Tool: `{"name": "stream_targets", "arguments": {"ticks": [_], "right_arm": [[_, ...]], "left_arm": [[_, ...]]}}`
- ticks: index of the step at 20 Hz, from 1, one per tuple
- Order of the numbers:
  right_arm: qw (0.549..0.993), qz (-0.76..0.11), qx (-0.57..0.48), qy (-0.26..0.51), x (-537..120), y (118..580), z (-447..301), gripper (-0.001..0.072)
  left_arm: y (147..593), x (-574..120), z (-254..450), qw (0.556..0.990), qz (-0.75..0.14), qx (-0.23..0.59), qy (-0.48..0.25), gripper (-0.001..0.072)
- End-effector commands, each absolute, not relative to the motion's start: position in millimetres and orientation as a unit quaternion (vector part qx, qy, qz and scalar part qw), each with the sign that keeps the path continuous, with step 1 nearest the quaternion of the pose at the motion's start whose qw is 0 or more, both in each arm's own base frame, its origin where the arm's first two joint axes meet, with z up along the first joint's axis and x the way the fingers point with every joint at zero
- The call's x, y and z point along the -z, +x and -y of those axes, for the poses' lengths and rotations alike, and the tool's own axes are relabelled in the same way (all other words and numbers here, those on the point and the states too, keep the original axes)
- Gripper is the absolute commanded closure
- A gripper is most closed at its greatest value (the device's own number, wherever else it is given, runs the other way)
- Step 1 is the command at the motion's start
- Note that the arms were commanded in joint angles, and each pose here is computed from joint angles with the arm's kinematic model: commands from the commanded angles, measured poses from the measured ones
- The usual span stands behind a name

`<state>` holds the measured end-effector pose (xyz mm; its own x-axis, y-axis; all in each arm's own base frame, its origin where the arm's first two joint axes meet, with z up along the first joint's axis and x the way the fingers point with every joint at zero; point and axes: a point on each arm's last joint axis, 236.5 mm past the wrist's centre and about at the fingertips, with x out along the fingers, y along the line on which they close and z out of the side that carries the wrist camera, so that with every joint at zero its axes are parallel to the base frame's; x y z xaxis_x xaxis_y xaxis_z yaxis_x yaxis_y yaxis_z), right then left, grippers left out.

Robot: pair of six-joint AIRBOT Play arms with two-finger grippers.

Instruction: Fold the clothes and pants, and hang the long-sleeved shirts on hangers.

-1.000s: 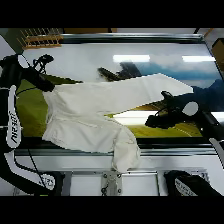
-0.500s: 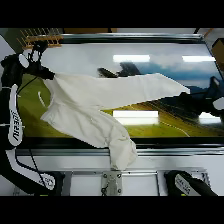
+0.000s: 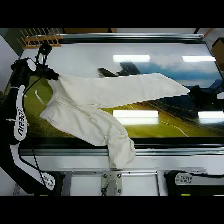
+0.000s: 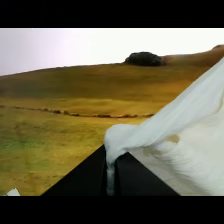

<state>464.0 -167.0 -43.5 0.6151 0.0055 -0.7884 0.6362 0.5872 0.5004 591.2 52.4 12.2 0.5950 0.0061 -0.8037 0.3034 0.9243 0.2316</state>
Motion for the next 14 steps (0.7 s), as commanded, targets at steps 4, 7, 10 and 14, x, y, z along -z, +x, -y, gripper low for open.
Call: {"name": "stream_targets", "arguments": {"ticks": [4,7,10,14], "right_arm": [[0.776,-0.400,0.200,0.444,97,507,177,0.0251],[0.782,-0.388,0.203,0.444,103,518,177,0.0251],[0.787,-0.386,0.201,0.437,111,526,169,0.0251],[0.791,-0.386,0.197,0.431,118,533,160,0.0402]], "left_arm": [[592,-10,-53,0.876,-0.441,0.085,0.175,0.0687],[593,-10,-52,0.876,-0.441,0.085,0.175,0.0687],[593,-10,-52,0.876,-0.441,0.085,0.175,0.0687],[593,-10,-52,0.876,-0.441,0.085,0.175,0.0687]]}}
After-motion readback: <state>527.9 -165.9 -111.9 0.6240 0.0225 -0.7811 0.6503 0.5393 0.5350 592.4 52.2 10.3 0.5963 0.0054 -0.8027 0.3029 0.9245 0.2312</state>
